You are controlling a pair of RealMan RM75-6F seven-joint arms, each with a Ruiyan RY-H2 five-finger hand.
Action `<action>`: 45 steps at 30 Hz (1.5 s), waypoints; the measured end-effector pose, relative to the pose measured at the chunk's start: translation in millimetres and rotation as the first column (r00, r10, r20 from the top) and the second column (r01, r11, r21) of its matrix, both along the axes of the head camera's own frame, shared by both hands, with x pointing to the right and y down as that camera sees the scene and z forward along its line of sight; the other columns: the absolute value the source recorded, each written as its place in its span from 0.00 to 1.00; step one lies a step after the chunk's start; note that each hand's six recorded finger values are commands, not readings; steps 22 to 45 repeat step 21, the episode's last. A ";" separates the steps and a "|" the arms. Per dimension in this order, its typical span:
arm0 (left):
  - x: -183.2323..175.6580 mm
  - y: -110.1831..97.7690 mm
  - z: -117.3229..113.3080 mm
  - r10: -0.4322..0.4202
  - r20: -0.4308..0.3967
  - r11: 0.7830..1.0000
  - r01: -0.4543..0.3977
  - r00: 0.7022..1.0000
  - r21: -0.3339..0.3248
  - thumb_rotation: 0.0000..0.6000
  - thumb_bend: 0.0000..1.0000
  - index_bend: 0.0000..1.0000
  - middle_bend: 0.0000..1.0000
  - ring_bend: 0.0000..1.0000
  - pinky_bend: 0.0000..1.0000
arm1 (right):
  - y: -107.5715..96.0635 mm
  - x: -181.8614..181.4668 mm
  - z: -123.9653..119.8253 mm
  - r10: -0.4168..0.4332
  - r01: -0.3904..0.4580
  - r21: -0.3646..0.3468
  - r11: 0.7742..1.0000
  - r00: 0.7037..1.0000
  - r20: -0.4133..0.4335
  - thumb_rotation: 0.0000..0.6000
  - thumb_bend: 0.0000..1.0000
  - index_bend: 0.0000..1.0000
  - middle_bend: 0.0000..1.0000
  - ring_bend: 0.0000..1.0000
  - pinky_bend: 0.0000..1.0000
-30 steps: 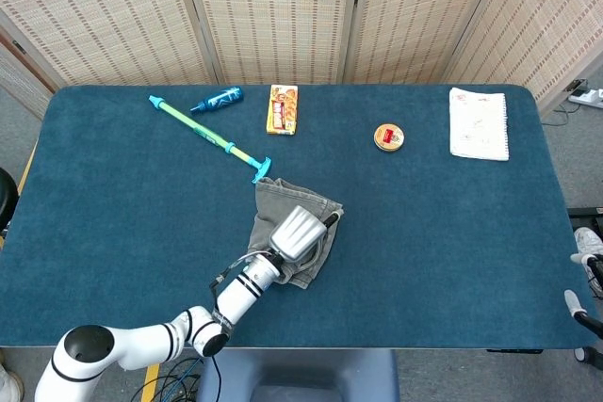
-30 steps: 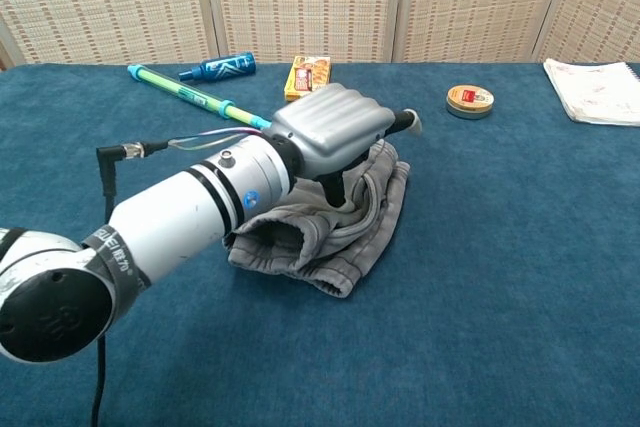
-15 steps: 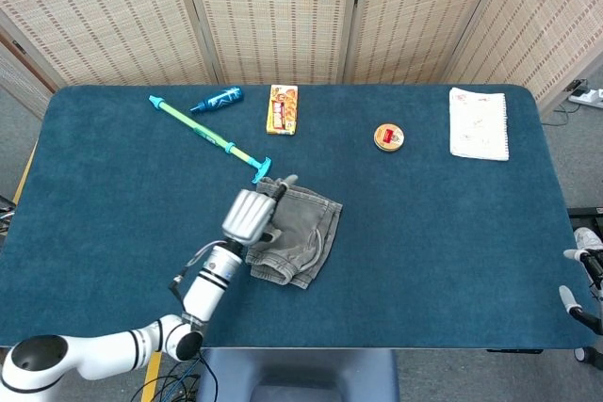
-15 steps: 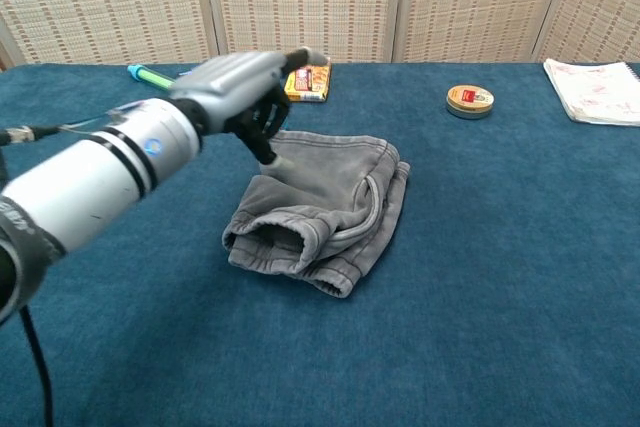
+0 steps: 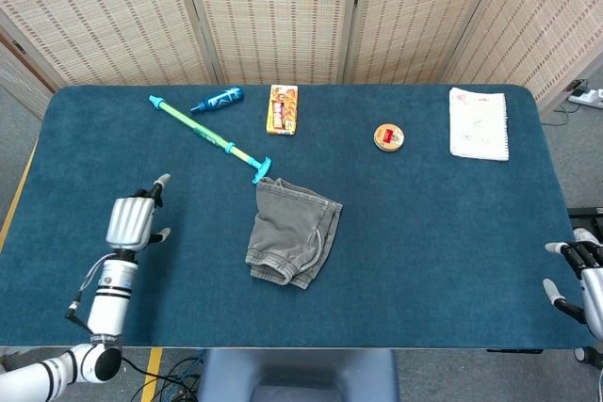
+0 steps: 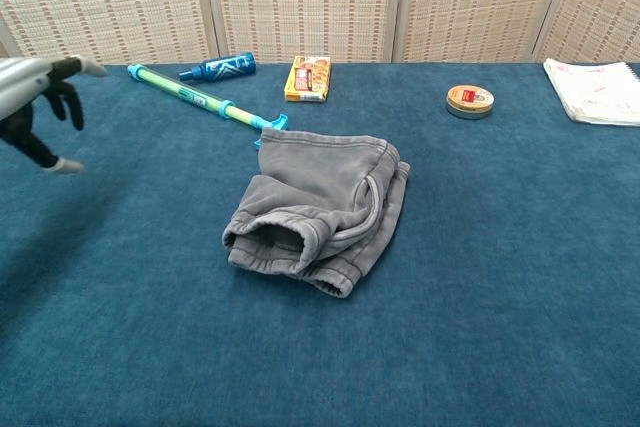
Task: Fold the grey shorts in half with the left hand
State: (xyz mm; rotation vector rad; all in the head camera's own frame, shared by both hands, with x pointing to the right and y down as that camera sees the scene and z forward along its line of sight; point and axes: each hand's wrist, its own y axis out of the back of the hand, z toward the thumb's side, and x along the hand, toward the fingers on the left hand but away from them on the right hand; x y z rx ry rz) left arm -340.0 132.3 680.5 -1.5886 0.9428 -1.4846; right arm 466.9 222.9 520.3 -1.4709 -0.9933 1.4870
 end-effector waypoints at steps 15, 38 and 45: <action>-84.3 60.3 -48.1 -0.105 0.048 0.994 0.105 0.993 0.017 1.00 0.08 0.18 0.46 0.38 0.54 | -9.6 -21.3 17.7 -0.100 0.100 -0.001 0.995 0.991 0.093 1.00 0.31 0.30 0.35 0.30 0.27; -99.7 83.6 -72.0 -0.130 0.058 0.991 0.128 0.990 0.041 1.00 0.08 0.18 0.46 0.38 0.54 | -5.3 -18.6 21.8 -0.080 0.083 -0.020 0.996 0.992 0.095 1.00 0.31 0.30 0.35 0.30 0.27; -99.7 83.6 -72.0 -0.130 0.058 0.991 0.128 0.990 0.041 1.00 0.08 0.18 0.46 0.38 0.54 | -5.3 -18.6 21.8 -0.080 0.083 -0.020 0.996 0.992 0.095 1.00 0.31 0.30 0.35 0.30 0.27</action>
